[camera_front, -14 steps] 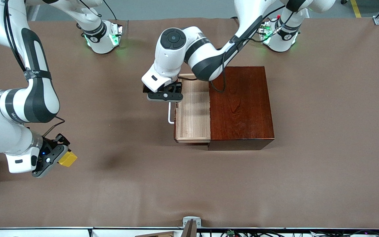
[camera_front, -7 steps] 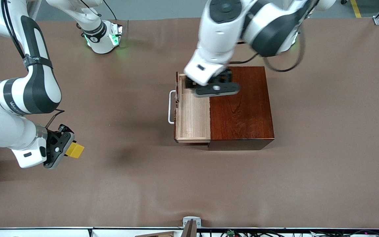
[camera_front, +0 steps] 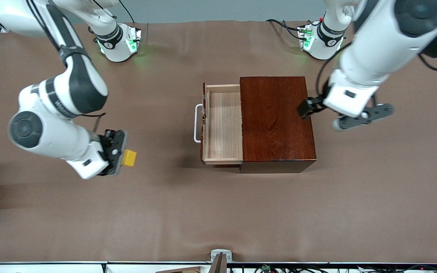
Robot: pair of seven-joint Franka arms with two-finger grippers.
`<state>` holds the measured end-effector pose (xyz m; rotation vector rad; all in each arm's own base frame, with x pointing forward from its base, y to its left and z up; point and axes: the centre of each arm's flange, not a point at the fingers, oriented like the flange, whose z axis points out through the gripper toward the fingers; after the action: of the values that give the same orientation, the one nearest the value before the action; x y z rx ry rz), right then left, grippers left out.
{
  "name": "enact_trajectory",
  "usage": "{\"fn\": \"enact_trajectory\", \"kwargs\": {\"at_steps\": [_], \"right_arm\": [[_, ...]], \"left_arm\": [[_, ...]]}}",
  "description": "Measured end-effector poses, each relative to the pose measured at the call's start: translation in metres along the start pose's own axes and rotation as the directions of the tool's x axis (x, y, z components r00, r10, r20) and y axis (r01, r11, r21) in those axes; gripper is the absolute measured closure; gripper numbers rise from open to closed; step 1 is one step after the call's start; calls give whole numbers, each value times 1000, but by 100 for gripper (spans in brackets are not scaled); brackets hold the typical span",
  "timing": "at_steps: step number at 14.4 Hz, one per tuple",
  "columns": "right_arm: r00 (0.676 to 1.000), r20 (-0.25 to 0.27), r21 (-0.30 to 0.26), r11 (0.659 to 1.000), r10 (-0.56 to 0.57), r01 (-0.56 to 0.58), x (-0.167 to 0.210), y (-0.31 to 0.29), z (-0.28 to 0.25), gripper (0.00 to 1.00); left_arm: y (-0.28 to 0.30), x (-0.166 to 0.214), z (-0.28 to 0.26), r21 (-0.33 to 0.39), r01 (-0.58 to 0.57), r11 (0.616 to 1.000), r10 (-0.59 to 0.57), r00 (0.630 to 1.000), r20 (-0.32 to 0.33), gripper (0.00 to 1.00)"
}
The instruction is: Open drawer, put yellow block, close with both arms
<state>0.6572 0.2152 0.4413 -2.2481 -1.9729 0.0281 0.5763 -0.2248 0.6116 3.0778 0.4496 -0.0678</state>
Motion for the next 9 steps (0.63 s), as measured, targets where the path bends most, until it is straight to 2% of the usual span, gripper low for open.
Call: {"fn": "enact_trajectory", "kwargs": {"at_steps": [2,5,7,9], "right_arm": [[993,35,-17,994,-108,109,59,-30,7,44],[969,80,-108,965,-232,240,159,-92,17,44],[968,75,-138,959,-239,247,200,-124,25,44],[967,65,-152,956,-246,253,222,-139,38,44]], "left_arm": [[-37,3,-7,11,3,1000,-3,1000,2,0],[-74,-8,-12,38,15,999,-15,1000,2,0],[-102,-9,-12,52,-9,999,8,1000,7,0],[-141,4,-10,54,-69,996,68,998,12,0]]}}
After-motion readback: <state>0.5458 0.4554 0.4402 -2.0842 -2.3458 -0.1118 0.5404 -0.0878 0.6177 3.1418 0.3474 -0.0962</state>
